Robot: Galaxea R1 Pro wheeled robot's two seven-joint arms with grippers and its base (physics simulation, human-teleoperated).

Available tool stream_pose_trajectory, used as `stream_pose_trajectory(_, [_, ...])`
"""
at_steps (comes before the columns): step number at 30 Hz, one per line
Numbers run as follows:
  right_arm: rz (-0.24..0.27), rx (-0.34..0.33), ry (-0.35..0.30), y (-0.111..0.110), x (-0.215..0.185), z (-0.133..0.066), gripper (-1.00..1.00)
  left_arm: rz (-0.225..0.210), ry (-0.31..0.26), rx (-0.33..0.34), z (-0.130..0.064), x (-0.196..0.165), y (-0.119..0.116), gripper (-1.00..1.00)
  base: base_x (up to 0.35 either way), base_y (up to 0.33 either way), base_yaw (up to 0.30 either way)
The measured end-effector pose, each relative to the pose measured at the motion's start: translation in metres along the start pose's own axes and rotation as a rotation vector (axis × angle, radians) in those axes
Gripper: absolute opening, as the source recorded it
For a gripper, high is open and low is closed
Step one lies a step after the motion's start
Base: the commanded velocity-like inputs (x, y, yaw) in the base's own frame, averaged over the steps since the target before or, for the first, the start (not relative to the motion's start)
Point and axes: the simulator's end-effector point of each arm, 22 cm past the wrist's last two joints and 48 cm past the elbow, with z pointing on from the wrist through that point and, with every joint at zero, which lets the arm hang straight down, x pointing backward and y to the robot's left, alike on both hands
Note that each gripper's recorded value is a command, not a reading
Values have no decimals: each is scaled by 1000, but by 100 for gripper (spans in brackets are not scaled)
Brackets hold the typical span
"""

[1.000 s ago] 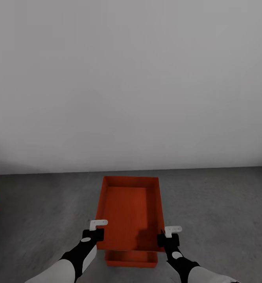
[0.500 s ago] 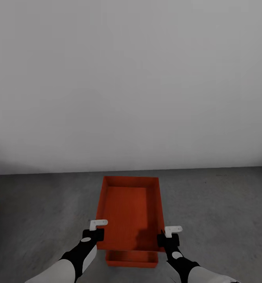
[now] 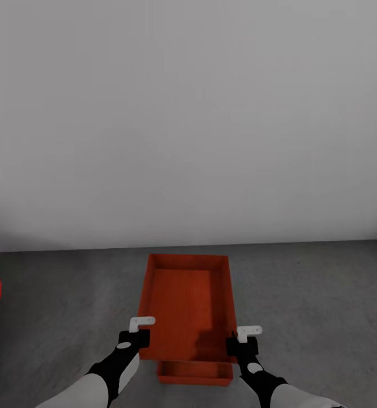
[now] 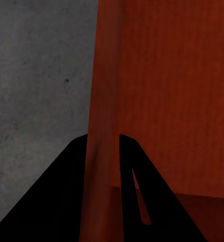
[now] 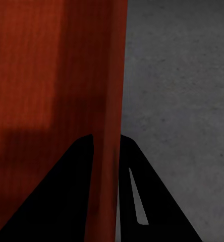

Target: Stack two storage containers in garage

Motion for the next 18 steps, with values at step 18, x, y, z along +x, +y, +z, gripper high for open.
stream_pose_trajectory(18, [-2,-2,28,1,15,3,-100,1,28,-1,6,14,0,-100,0,0,0])
